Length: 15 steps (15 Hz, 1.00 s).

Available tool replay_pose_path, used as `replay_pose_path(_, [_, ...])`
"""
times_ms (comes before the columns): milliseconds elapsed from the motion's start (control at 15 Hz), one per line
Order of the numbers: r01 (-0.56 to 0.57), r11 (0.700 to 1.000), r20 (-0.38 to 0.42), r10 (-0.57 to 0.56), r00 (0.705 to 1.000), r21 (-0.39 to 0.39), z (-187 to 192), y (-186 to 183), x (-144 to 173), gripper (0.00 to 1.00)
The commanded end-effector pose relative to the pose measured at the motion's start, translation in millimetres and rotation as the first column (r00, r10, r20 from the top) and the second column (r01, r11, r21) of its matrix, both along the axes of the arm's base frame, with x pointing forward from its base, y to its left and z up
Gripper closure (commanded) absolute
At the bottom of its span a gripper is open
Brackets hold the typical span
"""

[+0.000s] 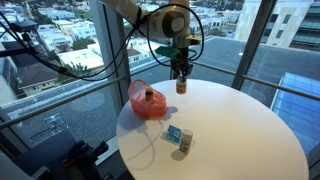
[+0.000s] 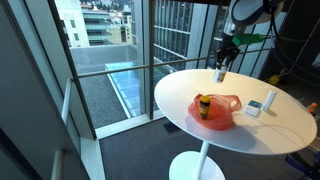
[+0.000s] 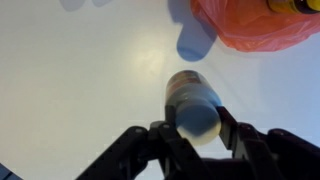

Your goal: Put the white container with a yellow label in the plastic bag

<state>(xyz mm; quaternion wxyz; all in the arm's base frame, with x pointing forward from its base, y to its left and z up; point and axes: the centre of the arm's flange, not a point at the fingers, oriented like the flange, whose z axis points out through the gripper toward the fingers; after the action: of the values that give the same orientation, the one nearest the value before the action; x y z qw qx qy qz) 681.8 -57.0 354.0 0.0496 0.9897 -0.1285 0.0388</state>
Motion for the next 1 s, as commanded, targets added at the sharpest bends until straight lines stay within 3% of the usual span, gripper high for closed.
replay_pose_path(0, [-0.019,1.0,0.005,0.019,1.0,-0.016,21,28,-25,0.81])
replay_pose_path(333, [-0.029,1.0,-0.033,0.029,0.999,-0.004,19,56,-48,0.81])
replay_pose_path(933, [-0.064,0.997,-0.109,0.068,0.992,0.035,-23,82,-78,0.81])
